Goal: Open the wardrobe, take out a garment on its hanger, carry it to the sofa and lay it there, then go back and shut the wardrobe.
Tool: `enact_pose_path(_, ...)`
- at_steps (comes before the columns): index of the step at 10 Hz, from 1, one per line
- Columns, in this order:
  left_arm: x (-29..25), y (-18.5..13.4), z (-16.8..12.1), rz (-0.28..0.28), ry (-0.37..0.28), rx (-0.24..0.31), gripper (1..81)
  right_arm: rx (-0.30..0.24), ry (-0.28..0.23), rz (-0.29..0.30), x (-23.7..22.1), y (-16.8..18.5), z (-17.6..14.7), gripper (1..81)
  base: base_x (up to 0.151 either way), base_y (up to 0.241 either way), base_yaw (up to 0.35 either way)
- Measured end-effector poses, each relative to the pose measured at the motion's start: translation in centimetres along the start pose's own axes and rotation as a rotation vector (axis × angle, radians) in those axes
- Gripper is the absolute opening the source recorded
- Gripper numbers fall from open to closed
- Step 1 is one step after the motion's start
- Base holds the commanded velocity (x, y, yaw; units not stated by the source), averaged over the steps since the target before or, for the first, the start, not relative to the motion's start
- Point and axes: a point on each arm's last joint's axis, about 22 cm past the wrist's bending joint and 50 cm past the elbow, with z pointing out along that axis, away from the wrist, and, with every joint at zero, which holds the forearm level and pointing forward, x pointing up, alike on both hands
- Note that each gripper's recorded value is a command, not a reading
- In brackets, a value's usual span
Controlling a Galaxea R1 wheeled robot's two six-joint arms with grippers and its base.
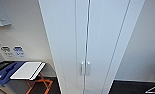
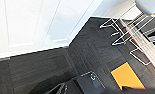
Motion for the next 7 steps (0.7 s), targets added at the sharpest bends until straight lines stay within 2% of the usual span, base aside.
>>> enact_pose_path(2,5.1,-0.8,-1.1,0.074,0.056,0.011,81.1,0.004,0.053,-0.068,5.1,-0.5,-1.5,81.1,0.0,0.0,0.0)
enact_pose_path(5,12.9,-2.4,-2.5,0.162,0.137,0.044,81.1,0.032,0.153,-0.187,14.3,-3.1,-3.2,81.1,0.0,0.0,0.0)
enact_pose_path(7,17.8,-2.8,-3.1,0.204,0.168,0.058,81.1,0.037,0.193,-0.238,18.5,-4.1,-3.9,81.1,0.0,0.0,0.0)
